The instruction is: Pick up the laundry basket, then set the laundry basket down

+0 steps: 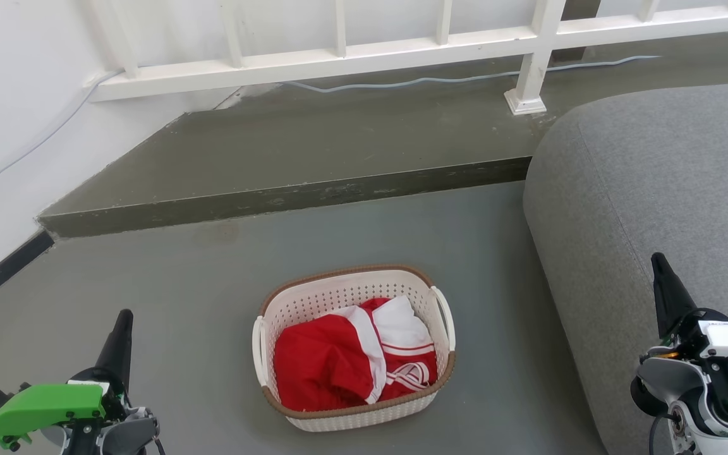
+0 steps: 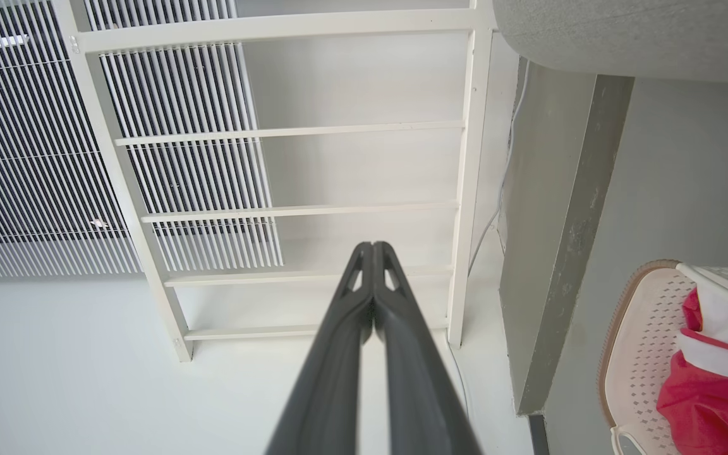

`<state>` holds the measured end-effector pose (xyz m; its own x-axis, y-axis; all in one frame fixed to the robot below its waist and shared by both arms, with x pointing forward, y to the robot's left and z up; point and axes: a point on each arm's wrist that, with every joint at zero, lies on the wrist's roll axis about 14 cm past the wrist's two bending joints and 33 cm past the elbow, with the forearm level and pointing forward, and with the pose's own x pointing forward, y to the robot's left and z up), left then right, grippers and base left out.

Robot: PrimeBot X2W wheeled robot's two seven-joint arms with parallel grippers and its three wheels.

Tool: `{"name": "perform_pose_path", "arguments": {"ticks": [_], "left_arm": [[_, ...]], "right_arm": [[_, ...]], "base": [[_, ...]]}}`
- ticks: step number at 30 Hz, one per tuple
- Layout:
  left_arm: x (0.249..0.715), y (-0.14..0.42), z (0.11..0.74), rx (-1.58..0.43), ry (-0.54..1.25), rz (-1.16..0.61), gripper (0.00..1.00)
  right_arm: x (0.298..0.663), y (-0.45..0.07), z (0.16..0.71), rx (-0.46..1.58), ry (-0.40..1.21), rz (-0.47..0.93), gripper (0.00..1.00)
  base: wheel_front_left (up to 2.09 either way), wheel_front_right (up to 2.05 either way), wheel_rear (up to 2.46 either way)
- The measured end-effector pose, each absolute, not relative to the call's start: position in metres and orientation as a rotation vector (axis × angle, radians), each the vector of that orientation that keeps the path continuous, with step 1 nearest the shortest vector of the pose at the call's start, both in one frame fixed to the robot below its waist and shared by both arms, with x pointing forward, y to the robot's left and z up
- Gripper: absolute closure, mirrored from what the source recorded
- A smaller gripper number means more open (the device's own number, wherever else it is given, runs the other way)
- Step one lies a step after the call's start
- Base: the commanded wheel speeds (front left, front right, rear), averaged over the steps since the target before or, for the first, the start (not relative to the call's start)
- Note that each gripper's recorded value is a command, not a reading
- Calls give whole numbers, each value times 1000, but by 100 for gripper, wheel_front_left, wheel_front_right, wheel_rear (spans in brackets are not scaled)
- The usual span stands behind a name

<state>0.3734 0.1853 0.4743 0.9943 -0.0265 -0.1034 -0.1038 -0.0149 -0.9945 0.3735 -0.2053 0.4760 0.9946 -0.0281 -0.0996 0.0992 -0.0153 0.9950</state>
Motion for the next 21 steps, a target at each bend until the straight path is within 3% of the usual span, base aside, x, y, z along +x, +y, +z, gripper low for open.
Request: {"name": "perform_pose_path", "arguments": {"ticks": [21], "left_arm": [[374, 185, 475, -1586, 102, 60, 100]], "right_arm": [[374, -205, 476, 1584, 55, -101, 100]], "base": [[0, 0, 0]]}}
